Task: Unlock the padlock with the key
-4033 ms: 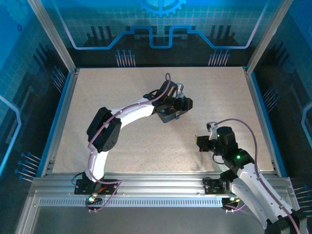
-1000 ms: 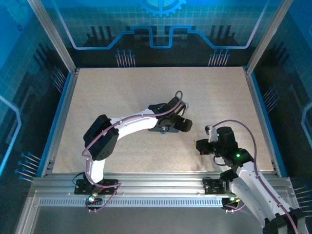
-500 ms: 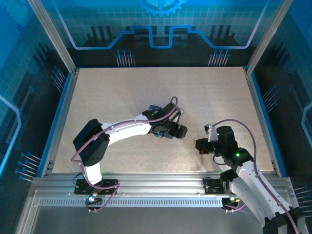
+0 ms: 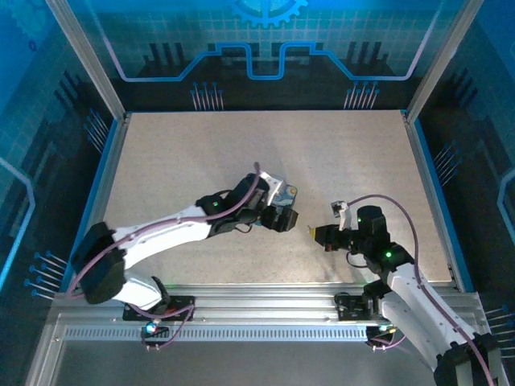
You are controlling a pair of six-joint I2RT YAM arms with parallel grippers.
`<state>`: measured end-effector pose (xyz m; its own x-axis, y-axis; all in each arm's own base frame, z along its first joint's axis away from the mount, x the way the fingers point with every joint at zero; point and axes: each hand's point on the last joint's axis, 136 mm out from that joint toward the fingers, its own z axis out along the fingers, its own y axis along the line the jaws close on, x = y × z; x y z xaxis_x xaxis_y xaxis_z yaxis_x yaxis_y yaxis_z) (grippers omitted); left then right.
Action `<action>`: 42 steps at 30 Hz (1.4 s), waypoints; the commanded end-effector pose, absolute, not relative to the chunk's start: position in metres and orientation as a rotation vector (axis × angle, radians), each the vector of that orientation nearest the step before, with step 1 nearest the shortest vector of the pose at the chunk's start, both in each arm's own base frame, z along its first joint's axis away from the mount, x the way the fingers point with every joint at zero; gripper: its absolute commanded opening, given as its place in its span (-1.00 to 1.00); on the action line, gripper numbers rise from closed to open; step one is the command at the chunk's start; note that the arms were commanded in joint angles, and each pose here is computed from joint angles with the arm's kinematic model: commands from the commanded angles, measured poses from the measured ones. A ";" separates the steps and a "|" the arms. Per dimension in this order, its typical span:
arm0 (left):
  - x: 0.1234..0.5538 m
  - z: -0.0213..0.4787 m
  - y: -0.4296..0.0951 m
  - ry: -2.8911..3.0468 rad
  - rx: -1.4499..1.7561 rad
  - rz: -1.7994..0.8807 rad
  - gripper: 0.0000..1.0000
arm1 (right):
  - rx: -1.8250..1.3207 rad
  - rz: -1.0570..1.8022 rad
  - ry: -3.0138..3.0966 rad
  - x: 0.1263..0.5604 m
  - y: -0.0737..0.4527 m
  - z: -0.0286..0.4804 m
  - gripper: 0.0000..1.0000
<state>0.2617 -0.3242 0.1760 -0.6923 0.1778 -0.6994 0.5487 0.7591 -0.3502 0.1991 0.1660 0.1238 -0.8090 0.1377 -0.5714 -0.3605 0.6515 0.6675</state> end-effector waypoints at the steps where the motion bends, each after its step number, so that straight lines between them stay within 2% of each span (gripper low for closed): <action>1: 0.261 0.191 -0.306 2.164 0.456 -0.762 0.98 | -0.243 1.230 2.179 0.200 0.182 0.144 -1.00; 9: 0.237 0.160 -0.258 2.188 0.270 -0.938 0.97 | -0.301 1.336 2.143 0.216 0.203 0.149 -1.00; 15: 0.241 0.130 -0.241 2.219 0.131 -1.126 0.88 | -0.337 1.363 2.154 0.239 0.224 0.152 -1.00; 31: 0.273 0.072 -0.246 2.258 0.157 -0.995 0.67 | -0.228 1.212 2.316 0.310 0.253 0.118 -1.00; 42: 0.288 0.055 -0.247 2.252 0.136 -0.946 0.52 | -0.239 1.116 2.504 0.300 0.253 0.071 -1.00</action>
